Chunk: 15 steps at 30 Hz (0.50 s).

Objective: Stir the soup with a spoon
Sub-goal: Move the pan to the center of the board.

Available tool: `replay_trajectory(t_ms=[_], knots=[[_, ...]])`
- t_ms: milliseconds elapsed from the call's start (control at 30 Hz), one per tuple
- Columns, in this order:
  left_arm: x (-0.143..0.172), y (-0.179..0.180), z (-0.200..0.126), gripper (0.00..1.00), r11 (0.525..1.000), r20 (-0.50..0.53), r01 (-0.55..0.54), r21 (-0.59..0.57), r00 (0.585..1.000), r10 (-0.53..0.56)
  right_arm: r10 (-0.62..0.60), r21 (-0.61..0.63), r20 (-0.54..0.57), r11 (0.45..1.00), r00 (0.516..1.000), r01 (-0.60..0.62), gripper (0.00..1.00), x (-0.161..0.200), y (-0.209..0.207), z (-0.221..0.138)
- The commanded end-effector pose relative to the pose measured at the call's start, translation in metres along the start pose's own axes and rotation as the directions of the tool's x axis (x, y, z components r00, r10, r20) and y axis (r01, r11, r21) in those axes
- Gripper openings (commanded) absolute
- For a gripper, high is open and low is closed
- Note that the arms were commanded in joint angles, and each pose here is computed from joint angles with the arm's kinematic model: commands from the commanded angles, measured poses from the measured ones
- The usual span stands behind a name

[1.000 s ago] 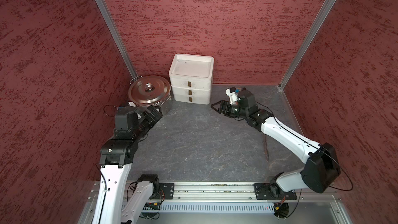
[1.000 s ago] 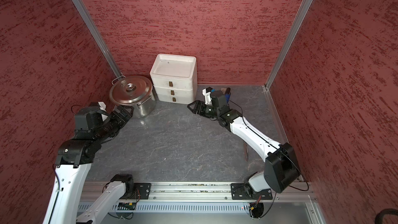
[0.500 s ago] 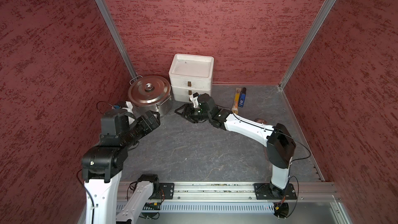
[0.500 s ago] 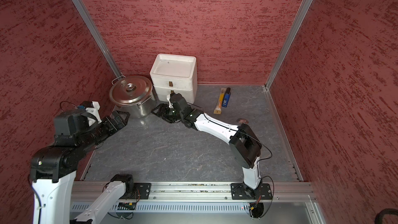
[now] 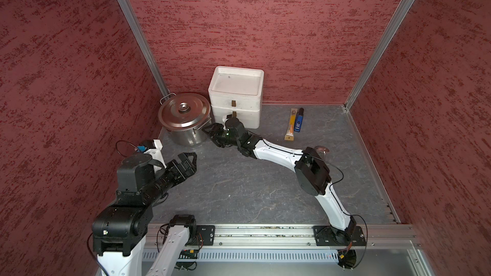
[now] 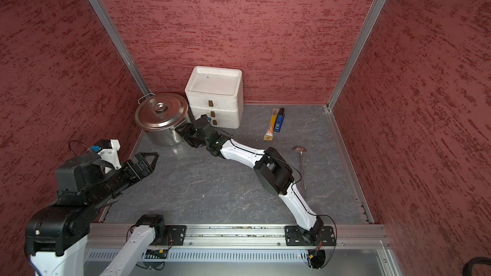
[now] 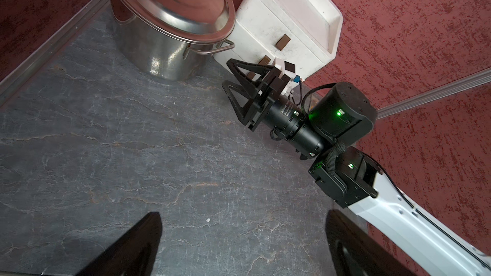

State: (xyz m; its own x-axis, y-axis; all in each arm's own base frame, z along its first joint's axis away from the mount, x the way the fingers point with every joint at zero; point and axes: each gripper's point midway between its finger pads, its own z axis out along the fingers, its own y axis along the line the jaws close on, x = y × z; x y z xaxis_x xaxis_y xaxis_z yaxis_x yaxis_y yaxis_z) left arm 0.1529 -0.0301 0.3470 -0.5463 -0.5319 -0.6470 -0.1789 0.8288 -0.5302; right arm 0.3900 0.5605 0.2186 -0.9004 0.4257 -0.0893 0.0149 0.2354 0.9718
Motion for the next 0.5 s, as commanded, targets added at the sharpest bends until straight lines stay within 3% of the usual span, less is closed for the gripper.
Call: replay_trajectory(t_ms=[0,467], knots=[[0.007,-0.002,-0.005,1.00,1.000,-0.018,-0.022,0.019,1.000,0.023,0.018,-0.045,0.079,0.999,0.997,-0.014,0.56,-0.012,0.012,0.009],[0.005,-0.003,-0.014,1.00,0.999,0.007,-0.041,0.027,0.999,0.041,0.055,-0.019,0.142,0.998,0.988,-0.053,0.49,-0.030,0.002,0.044]])
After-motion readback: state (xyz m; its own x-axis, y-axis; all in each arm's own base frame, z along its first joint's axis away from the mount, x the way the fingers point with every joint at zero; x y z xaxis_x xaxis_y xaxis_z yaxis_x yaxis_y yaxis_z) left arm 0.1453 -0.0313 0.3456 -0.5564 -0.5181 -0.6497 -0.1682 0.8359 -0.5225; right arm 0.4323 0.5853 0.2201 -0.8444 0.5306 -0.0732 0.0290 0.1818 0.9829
